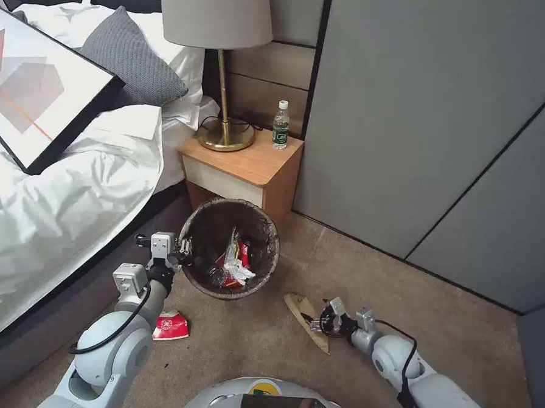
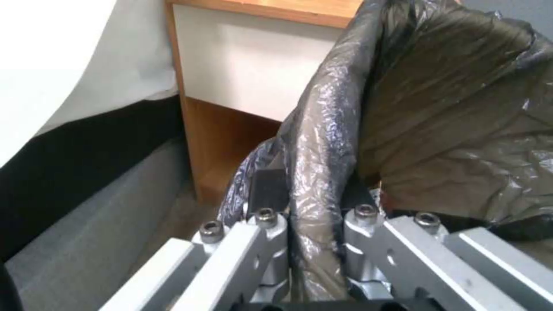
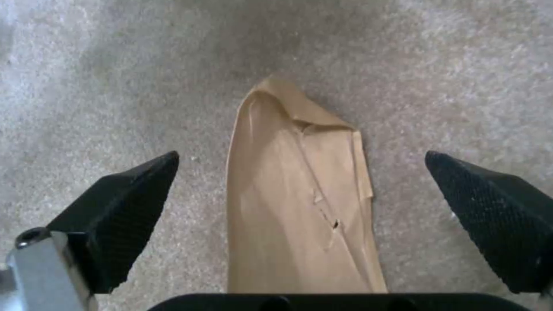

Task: Pick up the trash bin, then pick up the garbage from the floor and place it into the trash bin.

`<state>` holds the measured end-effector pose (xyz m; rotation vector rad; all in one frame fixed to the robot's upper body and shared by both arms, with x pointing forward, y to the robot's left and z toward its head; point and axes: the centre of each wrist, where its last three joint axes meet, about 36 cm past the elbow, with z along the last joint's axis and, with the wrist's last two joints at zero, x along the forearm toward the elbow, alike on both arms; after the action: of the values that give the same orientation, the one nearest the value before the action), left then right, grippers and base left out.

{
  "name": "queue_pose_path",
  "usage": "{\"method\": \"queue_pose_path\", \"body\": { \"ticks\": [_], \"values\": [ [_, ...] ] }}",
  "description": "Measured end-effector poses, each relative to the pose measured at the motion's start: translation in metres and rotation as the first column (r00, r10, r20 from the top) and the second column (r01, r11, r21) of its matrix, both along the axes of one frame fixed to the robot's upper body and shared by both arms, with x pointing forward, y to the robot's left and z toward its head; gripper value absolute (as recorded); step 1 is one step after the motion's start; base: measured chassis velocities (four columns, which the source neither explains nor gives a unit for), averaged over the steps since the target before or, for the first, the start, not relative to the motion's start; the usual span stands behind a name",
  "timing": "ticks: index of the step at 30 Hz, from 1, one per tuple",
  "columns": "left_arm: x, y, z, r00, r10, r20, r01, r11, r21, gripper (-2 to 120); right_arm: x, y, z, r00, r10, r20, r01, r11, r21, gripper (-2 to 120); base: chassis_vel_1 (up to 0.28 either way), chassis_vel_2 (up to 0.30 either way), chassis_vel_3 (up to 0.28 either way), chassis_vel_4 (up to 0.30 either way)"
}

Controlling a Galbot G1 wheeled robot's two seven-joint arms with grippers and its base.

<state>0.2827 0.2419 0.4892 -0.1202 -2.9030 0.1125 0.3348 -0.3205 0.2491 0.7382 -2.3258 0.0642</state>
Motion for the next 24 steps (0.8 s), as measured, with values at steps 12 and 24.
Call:
{"method": "queue_pose_path", "body": {
  "ticks": [12,24],
  "values": [
    [0.0,-0.001,0.001,1.0,-0.002,0.003,0.002,1.0,-0.003,7,0.002,0.0,-0.019,1.0,-0.01,-0.026,0.01,1.0,-0.028,100,0.0,0.0,0.0,0.0],
    [-0.001,-0.001,0.002,1.0,-0.004,0.005,0.004,1.0,-0.004,7,0.0,0.006,-0.031,0.999,-0.004,-0.037,0.002,0.999,-0.047,66,0.0,0.0,0.0,0.0]
  ]
}}
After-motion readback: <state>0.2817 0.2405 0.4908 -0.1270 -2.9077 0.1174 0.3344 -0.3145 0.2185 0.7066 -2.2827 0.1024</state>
